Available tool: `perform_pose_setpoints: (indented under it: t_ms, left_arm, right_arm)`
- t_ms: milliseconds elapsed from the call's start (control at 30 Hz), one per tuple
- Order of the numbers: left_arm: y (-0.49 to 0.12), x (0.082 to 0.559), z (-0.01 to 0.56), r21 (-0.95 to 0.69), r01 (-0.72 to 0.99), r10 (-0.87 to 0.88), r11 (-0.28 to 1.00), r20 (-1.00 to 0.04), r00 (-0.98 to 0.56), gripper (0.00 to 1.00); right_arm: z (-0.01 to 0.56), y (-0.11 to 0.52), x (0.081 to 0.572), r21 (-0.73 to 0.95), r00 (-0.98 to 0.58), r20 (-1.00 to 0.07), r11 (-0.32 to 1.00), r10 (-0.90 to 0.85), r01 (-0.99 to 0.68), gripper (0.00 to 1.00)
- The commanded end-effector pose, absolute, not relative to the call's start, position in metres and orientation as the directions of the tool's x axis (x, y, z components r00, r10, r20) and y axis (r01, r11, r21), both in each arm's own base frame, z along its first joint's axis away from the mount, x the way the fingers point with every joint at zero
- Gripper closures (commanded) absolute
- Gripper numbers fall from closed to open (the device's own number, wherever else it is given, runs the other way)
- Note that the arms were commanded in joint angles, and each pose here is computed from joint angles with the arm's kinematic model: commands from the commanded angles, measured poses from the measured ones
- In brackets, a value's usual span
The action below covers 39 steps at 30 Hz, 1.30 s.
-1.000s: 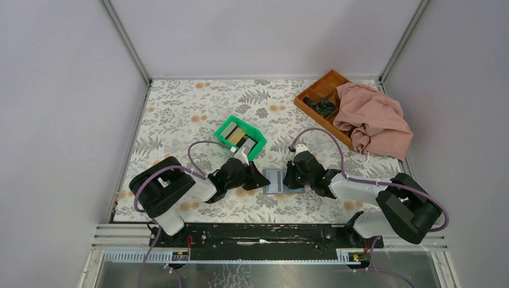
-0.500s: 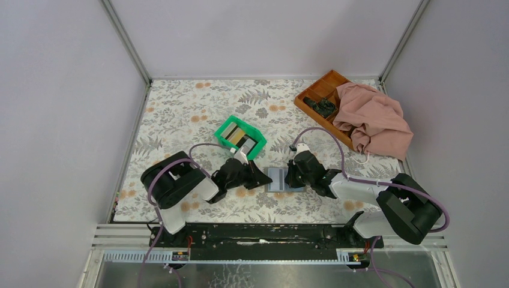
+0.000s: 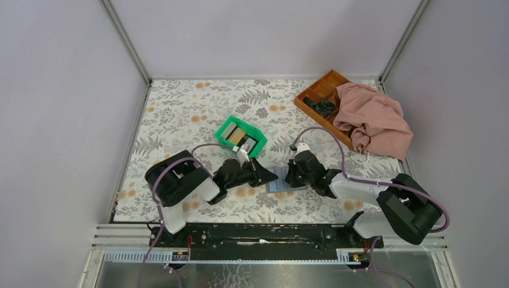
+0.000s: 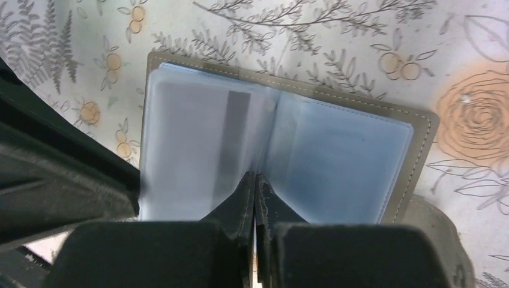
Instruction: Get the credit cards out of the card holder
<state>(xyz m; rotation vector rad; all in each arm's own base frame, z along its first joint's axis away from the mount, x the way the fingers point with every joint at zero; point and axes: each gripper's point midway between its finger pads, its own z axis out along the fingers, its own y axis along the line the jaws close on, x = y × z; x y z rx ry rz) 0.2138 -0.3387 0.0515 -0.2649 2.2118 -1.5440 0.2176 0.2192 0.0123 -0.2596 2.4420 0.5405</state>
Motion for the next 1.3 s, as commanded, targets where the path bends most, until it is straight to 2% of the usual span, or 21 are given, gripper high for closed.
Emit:
perform_pose_setpoints:
  t_ms: [0, 833, 967, 1100, 1267]
  left_arm:
    - [-0.36, 0.212, 0.097, -0.962, 0.194, -0.382, 0.194, -0.256, -0.888, 0.78]
    - [-0.371, 0.221, 0.06, -0.958, 0.148, -0.366, 0.245, -0.233, -0.901, 0.78]
    - [-0.373, 0.222, 0.058, -0.959, 0.144, -0.364, 0.245, -0.229, -0.903, 0.78]
    - [-0.373, 0.222, 0.056, -0.958, 0.142, -0.361, 0.248, -0.227, -0.904, 0.78]
    - [-0.373, 0.223, 0.055, -0.959, 0.137, -0.365, 0.248, -0.224, -0.904, 0.78]
  right_arm:
    - [0.008, 0.231, 0.198, 0.373, -0.824, -0.559, 0.86, -0.091, -0.348, 1.0]
    - [0.032, 0.225, 0.198, 0.376, -0.796, -0.602, 0.856, -0.065, -0.355, 1.0]
    - [0.044, 0.222, 0.2, 0.371, -0.778, -0.626, 0.858, -0.052, -0.355, 0.83]
    - [0.051, 0.218, 0.202, 0.351, -0.764, -0.643, 0.867, -0.052, -0.354, 0.72]
    - [0.062, 0.212, 0.206, 0.337, -0.744, -0.667, 0.877, -0.034, -0.342, 0.67]
